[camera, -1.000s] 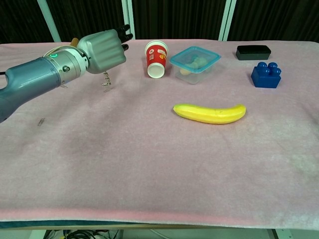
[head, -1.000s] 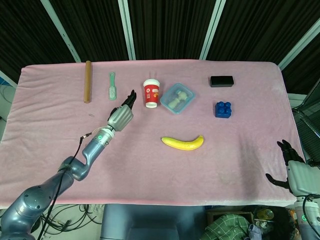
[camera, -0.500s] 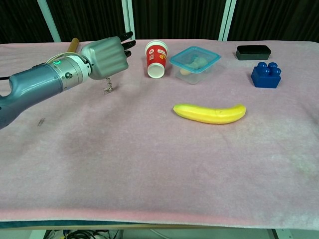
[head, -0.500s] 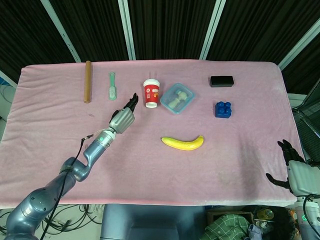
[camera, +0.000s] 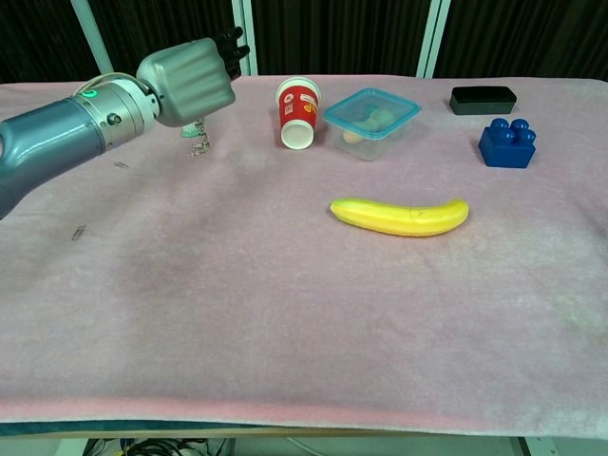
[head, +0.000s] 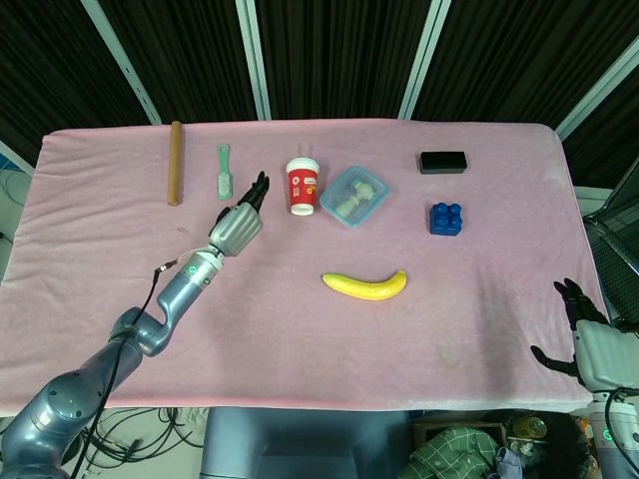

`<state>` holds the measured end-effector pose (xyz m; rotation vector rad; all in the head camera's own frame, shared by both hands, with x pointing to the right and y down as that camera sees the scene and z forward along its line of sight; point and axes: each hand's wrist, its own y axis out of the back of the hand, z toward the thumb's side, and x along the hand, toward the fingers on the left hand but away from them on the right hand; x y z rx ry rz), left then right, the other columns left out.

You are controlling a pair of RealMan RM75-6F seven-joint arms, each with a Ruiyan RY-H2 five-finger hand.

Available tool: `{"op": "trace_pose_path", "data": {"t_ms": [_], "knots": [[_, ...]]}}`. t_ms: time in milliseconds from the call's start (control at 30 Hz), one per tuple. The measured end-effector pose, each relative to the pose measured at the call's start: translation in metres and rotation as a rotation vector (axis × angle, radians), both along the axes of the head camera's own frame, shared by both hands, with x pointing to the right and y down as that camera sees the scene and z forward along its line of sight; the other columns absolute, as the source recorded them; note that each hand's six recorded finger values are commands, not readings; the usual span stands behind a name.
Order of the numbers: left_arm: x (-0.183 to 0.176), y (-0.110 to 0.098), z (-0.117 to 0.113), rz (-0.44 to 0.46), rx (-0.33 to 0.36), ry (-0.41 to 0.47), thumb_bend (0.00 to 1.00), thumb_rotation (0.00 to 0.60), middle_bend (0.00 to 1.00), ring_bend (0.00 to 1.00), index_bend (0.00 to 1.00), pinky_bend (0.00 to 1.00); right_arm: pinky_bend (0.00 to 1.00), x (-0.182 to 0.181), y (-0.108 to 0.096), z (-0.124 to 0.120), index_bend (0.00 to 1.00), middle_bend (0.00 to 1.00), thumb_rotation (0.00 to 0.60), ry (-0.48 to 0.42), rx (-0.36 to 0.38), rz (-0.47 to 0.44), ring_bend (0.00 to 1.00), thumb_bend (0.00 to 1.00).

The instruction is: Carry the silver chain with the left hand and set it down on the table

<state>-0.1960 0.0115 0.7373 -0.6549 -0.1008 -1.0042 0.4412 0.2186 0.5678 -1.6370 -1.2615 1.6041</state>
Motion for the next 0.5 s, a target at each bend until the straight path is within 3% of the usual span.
{"op": "trace_pose_path", "data": {"t_ms": [233,500], "knots": [[-0.037,-0.008,-0.008,-0.045,0.011,-0.023,0.44,0.6,0.22,0.0,0.58,0.0,0.21,0.0,0.001,0.0,0.0,0.0,0.6,0.005,0.001,-0.003,0.09,0.12],[-0.077,-0.003,-0.005,-0.099,-0.017,-0.057,0.44,0.6,0.22,0.0,0.58,0.0,0.21,-0.001,0.001,0.0,0.0,0.0,0.6,0.007,0.0,-0.003,0.09,0.12]]}}
